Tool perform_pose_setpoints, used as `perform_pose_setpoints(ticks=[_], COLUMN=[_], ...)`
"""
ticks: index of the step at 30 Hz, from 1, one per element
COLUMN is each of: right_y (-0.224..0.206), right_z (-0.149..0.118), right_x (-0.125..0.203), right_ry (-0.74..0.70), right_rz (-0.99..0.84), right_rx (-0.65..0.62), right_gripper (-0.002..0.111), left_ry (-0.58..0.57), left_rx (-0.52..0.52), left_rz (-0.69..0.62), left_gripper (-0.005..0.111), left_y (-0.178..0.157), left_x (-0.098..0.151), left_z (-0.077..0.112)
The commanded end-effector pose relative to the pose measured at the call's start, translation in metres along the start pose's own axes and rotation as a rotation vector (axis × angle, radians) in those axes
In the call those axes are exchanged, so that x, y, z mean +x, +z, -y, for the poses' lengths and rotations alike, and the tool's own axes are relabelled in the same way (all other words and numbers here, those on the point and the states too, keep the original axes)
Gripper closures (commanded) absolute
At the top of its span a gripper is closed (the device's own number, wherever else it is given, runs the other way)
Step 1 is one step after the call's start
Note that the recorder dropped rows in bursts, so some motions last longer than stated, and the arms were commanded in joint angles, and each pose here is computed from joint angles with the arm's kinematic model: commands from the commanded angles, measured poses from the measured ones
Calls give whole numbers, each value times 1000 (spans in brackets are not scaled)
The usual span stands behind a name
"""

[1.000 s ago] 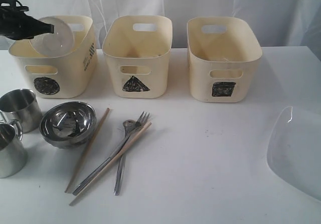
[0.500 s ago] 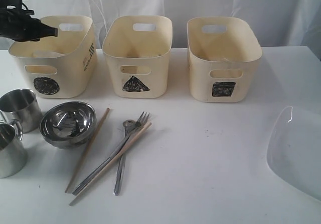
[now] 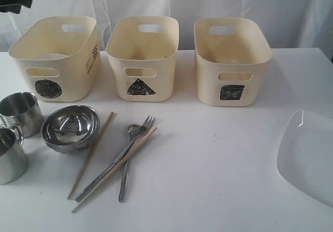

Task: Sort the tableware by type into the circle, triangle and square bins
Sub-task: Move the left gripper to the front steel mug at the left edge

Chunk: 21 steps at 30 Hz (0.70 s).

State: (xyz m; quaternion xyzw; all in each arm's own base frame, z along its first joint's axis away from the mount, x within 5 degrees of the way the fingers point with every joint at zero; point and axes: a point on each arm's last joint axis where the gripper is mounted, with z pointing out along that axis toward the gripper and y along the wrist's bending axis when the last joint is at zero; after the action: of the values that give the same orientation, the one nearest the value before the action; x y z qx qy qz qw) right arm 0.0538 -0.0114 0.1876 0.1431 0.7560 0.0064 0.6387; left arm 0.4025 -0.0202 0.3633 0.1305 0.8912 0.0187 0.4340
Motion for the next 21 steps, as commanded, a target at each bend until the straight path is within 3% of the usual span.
perform_pose_setpoints(ticks=[1,5,9,16,21], right_y=[0,0,0,0,0], right_z=[-1,-1,-1,-1,-1], right_x=[-2,-2,-2,-2,-2], right_ry=[-7,-7,-7,-7,-7], right_rz=[8,8,8,8,8], right_rx=[-9,-9,-9,-9,-9], right_gripper=[108,108,108,108,108], left_ry=[21,1,-4,-72,-66], left_rx=[10,48,81,-94,-95], left_rz=[-94,-139,-269,-451,-529], left_gripper=[70,70,70,70,70], left_y=[-45,-76,-82,-76,-73], left_x=[2,13,50,126,153], left_z=[2,9,18,17,21])
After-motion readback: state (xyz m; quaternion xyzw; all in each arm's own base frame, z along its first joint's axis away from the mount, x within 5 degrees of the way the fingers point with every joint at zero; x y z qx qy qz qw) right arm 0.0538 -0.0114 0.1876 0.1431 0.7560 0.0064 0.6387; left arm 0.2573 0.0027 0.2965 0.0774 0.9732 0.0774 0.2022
